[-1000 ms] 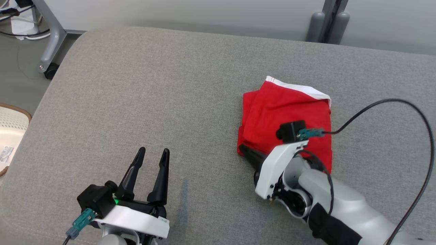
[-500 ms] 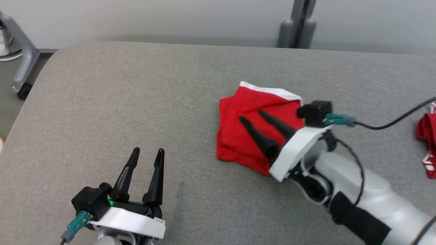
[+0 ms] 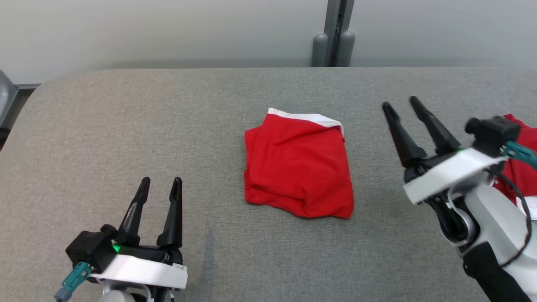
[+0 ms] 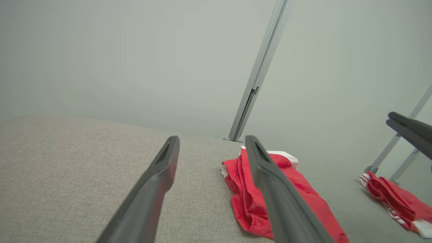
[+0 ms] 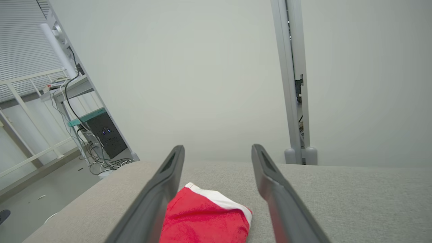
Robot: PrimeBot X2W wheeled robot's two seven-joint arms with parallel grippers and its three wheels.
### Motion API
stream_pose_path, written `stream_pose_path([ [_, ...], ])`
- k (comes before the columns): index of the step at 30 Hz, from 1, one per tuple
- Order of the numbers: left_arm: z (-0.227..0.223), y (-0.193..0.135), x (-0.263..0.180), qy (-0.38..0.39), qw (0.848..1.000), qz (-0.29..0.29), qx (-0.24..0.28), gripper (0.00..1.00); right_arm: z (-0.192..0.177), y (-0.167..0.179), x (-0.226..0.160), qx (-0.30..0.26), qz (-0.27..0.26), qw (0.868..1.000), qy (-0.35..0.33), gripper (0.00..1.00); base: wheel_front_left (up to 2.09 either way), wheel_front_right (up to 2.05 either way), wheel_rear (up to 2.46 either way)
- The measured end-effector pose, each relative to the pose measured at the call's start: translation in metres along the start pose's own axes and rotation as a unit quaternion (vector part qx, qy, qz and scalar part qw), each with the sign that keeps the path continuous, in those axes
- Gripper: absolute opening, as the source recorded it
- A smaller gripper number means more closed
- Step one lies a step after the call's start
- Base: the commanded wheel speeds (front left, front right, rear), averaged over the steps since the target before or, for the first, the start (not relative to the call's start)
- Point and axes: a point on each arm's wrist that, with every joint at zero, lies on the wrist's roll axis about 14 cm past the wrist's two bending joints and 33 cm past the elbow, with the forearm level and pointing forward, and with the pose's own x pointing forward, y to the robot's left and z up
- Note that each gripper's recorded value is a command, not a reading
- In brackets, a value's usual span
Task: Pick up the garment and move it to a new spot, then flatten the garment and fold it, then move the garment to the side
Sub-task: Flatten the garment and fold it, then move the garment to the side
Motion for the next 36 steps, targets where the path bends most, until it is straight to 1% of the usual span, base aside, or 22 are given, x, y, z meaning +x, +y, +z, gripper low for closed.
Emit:
stream_pose_path([
  [5, 0.006, 0.003, 0.004, -0.01, 1.0, 0.003, 0.006, 1.0, 0.009, -0.028, -0.029, -0.012, -0.062, 0.997, -0.037, 1.0, 0.0, 0.0, 0.0],
  [12, 0.009, 0.005, 0.008, -0.015, 1.0, 0.004, 0.013, 1.0, -0.004, -0.054, -0.07, -0.028, -0.135, 0.99, -0.041, 1.0, 0.0, 0.0, 0.0],
  [16, 0.012, 0.007, 0.009, -0.021, 1.0, 0.005, 0.014, 1.0, -0.017, -0.06, -0.088, -0.019, -0.166, 0.985, -0.034, 1.0, 0.0, 0.0, 0.0],
  [19, 0.012, 0.006, 0.01, -0.021, 1.0, 0.004, 0.015, 1.0, -0.023, -0.059, -0.094, -0.015, -0.175, 0.984, -0.031, 1.0, 0.0, 0.0, 0.0],
  [24, 0.012, 0.006, 0.011, -0.021, 1.0, 0.003, 0.016, 1.0, -0.024, -0.06, -0.097, -0.023, -0.182, 0.982, -0.03, 1.0, 0.0, 0.0, 0.0],
  [28, 0.011, 0.006, 0.011, -0.02, 1.0, 0.003, 0.016, 1.0, -0.029, -0.057, -0.095, -0.023, -0.18, 0.983, -0.024, 1.0, 0.0, 0.0, 0.0],
  [36, 0.011, 0.007, 0.008, -0.019, 1.0, 0.006, 0.021, 1.0, -0.036, -0.059, -0.092, -0.045, -0.178, 0.983, -0.007, 1.0, 0.0, 0.0, 0.0],
])
